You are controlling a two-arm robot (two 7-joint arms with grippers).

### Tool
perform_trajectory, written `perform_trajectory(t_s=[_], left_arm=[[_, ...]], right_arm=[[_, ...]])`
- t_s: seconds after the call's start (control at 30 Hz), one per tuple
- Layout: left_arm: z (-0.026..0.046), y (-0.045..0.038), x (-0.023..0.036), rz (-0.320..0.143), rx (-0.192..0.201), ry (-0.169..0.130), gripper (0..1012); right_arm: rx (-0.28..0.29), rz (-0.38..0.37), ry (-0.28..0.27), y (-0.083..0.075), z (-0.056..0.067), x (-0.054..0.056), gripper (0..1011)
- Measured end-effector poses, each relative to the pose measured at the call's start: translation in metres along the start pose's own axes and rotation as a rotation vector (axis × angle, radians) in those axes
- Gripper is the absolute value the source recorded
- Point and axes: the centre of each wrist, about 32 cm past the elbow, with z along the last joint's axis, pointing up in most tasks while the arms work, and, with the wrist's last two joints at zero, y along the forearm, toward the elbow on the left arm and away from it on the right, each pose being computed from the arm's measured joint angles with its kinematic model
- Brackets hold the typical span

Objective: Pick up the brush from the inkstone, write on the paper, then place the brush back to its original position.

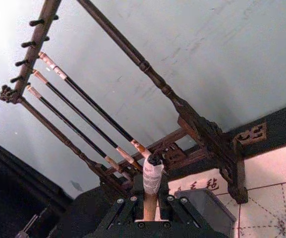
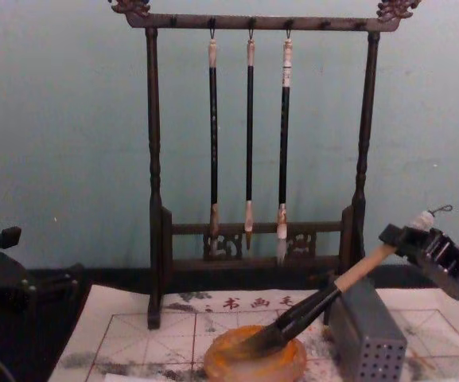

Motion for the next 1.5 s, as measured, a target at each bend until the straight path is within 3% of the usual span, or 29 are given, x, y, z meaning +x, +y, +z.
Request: perform_trajectory(t_s=[0.47, 1.5], left_arm=[[0.0, 0.0, 0.0, 0.0, 0.0, 0.0, 1001], [0.0, 0.0, 0.0, 0.0, 0.0, 0.0, 1001]], right_arm=[[-0.017, -0.03, 0.033, -0.0062, 0.0004, 0.0039, 189], [-0.033, -0.057, 0.037, -0.0086, 0.0007, 0.007, 189]])
